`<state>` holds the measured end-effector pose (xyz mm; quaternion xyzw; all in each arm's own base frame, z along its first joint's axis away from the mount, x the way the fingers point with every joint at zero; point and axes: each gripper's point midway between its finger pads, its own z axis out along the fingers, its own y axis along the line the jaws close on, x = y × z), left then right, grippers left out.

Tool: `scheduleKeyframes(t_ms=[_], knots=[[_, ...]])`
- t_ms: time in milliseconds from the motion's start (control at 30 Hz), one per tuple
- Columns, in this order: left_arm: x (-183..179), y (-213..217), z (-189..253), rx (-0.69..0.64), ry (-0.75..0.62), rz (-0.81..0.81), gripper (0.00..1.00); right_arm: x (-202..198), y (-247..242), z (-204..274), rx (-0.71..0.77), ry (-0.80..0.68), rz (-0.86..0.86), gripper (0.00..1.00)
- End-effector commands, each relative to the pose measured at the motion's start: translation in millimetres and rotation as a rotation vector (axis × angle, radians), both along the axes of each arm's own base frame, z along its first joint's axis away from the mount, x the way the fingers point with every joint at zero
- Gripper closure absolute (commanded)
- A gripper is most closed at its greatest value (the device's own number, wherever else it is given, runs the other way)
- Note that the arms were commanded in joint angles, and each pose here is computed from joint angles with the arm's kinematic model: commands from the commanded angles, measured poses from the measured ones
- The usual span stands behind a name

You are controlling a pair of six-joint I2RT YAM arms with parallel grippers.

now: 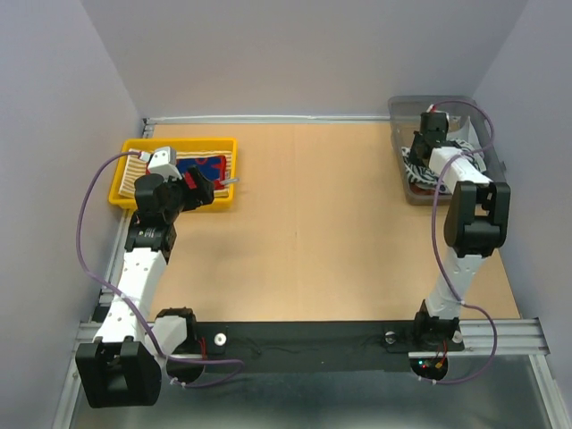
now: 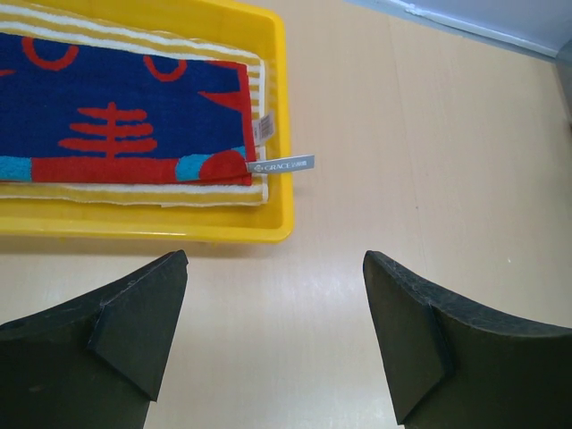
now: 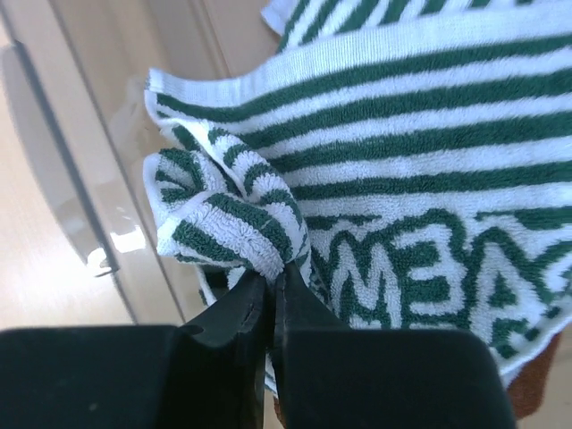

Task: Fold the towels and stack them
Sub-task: Grab crumpled towel, then move the towel to the center of the board

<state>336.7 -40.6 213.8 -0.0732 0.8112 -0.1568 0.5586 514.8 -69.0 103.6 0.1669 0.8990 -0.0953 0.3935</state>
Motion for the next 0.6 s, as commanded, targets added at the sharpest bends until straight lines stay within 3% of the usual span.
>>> scheduleKeyframes(t_ms=[0, 167, 367, 467, 567], knots=[[7, -2, 26, -0.003, -0.080, -0.012, 0.09, 26, -8, 126, -0.081, -0.285, 0.037, 0.99], [8, -1, 27, -0.005, -0.080, -0.010, 0.09, 31, 2, 248, -0.111, -0.529, 0.110, 1.00], [9, 6, 23, -0.023, -0.060, 0.034, 0.09, 29, 59, 393, -0.011, -0.860, 0.364, 0.99], [8, 9, 23, -0.030, -0.048, 0.049, 0.09, 19, 105, 438, 0.057, -0.969, 0.549, 0.99], [8, 9, 21, -0.030, -0.045, 0.049, 0.10, 5, 156, 454, 0.096, -1.003, 0.697, 0.99]])
